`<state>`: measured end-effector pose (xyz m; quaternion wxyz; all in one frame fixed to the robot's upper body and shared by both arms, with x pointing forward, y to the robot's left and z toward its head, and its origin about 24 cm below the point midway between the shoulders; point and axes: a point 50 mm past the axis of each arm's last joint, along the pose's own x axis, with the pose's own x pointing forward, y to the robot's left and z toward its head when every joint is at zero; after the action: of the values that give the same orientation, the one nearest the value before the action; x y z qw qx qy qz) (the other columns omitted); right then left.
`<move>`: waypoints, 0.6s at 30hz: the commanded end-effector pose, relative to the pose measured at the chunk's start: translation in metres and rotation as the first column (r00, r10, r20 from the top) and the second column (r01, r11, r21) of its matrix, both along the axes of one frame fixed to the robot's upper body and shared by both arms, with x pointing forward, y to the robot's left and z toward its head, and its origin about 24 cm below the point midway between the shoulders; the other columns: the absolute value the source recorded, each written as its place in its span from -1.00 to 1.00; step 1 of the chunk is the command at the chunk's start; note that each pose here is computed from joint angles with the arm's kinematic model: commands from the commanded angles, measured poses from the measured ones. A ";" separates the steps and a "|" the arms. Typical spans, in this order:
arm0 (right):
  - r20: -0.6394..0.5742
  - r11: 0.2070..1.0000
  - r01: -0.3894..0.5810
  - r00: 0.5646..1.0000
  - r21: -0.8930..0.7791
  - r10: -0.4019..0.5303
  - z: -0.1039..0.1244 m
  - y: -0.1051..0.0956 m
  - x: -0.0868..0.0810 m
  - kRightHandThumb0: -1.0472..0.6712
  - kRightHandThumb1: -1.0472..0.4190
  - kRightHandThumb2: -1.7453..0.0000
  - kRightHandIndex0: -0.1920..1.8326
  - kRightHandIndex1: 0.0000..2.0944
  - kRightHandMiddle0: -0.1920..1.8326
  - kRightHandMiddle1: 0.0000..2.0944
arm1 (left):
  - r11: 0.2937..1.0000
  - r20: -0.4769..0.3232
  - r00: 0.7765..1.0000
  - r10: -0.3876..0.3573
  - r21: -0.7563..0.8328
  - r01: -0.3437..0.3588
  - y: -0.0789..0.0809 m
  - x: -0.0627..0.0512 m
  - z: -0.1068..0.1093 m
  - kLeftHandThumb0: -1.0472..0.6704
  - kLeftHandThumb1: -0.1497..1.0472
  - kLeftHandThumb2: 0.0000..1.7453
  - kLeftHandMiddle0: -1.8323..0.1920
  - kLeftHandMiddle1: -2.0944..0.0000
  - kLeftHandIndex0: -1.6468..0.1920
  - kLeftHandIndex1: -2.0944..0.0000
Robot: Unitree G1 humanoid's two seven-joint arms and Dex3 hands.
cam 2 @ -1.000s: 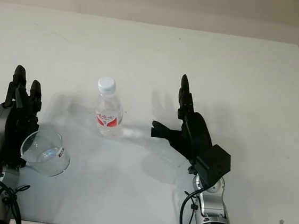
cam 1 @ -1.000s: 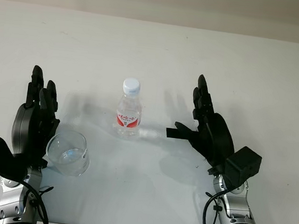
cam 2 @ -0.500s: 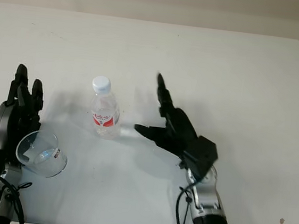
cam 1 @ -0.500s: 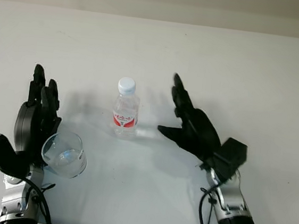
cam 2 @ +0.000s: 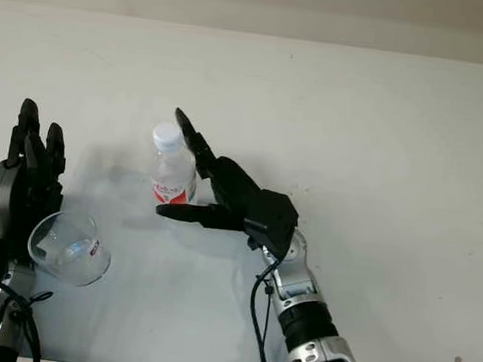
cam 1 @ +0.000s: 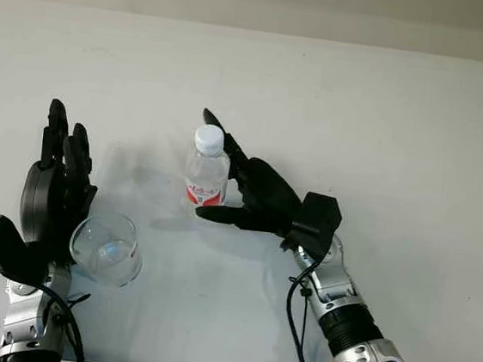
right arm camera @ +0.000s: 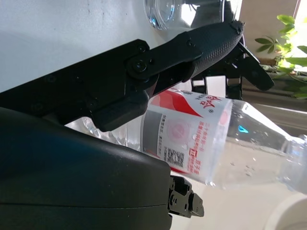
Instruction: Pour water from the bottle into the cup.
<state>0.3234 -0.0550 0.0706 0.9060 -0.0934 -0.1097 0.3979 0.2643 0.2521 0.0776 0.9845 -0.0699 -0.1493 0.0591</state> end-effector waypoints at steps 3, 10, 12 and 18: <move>0.002 0.999 -0.047 0.999 -0.004 0.047 0.000 0.007 -0.001 -1.00 -0.91 0.93 -1.00 -1.00 -1.00 -1.00 | 1.000 -0.004 1.000 0.008 -0.002 -0.008 0.002 -0.004 -0.003 -0.62 1.00 -0.18 0.97 0.95 1.00 1.00; -0.020 0.999 -0.051 0.999 -0.002 0.051 -0.011 0.010 -0.005 -0.93 -0.91 0.94 -1.00 -1.00 -1.00 -1.00 | 1.000 -0.008 1.000 0.012 -0.003 -0.012 0.001 -0.003 -0.003 -0.63 1.00 -0.19 0.97 0.95 1.00 1.00; -0.033 0.999 -0.043 0.999 0.020 0.043 -0.012 0.012 -0.006 -0.85 -0.88 0.95 -1.00 -1.00 -1.00 -1.00 | 1.000 -0.007 1.000 0.010 -0.002 -0.011 0.001 -0.003 -0.003 -0.62 1.00 -0.18 0.97 0.95 1.00 1.00; -0.121 0.997 -0.022 0.992 0.076 0.031 -0.013 0.022 -0.003 -0.56 -0.79 0.96 -0.94 -0.97 -1.00 -1.00 | 1.000 -0.007 1.000 0.007 -0.010 -0.007 0.000 -0.002 -0.004 -0.62 1.00 -0.18 0.97 0.95 1.00 1.00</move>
<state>0.3209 -0.0369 0.0607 0.9065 -0.0472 -0.0833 0.4112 0.2640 0.2526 0.0776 0.9844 -0.0698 -0.1496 0.0604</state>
